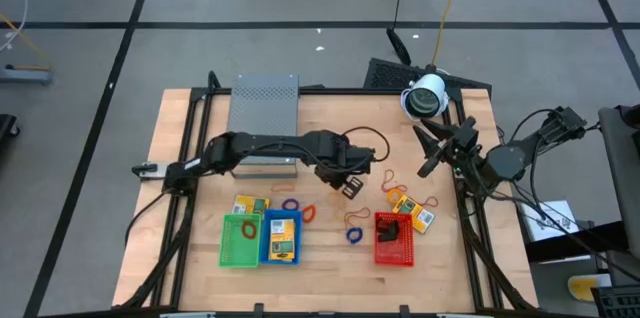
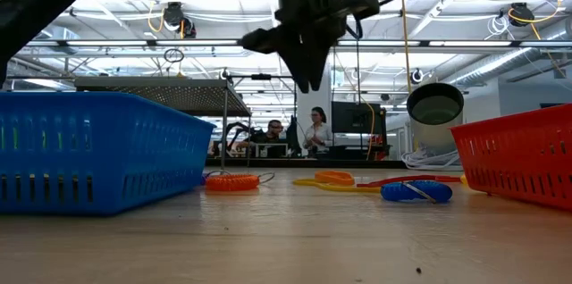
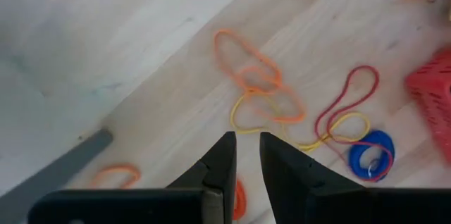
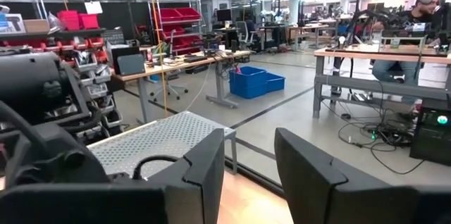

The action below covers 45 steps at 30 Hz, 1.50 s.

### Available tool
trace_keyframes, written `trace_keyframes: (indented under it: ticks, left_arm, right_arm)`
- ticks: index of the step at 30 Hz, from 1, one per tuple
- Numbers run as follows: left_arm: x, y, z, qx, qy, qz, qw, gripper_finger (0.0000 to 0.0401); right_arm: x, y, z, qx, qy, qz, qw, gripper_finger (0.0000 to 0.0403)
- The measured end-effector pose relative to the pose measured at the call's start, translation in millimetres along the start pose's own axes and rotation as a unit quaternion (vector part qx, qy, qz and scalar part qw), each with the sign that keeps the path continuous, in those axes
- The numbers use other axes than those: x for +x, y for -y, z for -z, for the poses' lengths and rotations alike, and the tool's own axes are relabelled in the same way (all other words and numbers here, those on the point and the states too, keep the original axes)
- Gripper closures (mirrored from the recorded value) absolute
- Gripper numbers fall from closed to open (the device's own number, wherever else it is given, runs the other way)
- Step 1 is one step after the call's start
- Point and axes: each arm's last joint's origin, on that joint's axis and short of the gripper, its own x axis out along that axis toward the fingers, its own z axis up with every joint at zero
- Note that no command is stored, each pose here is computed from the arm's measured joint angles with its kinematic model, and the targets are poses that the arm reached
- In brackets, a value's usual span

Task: Pick & Place Office Desk Supplies
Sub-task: Put the orange rubber band into the red bin

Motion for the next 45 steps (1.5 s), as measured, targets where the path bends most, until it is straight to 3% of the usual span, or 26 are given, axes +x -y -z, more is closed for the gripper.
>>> trace_keyframes:
  ticks: [5, 13, 18, 29, 45]
  left_arm:
    - [9.6, 0.6, -1.9, 0.026, 0.002, 0.007, 1.000, 0.0320]
    - [31.6, -0.1, 0.7, 0.016, -0.012, 0.006, 1.000, 0.0251]
    - [39.0, 5.0, 0.1, 0.027, 0.005, 0.024, 0.999, 0.0229]
    - [58.9, 0.9, 4.0, -0.003, -0.006, 0.010, 1.000, 0.0226]
    - [61.2, 3.6, 0.3, -0.022, 0.027, 0.015, 0.999, 0.0226]
  right_arm:
    - [0.0, 0.0, 0.0, 0.000, 0.000, 0.000, 1.000, 0.0287]
    - [0.0, 0.0, 0.0, 0.000, 0.000, 0.000, 1.000, 0.0287]
    - [0.0, 0.0, 0.0, 0.000, 0.000, 0.000, 1.000, 0.0287]
    - [0.0, 0.0, 0.0, 0.000, 0.000, 0.001, 1.000, 0.0287]
    - [0.0, 0.0, 0.1, 0.000, 0.000, 0.002, 1.000, 0.0287]
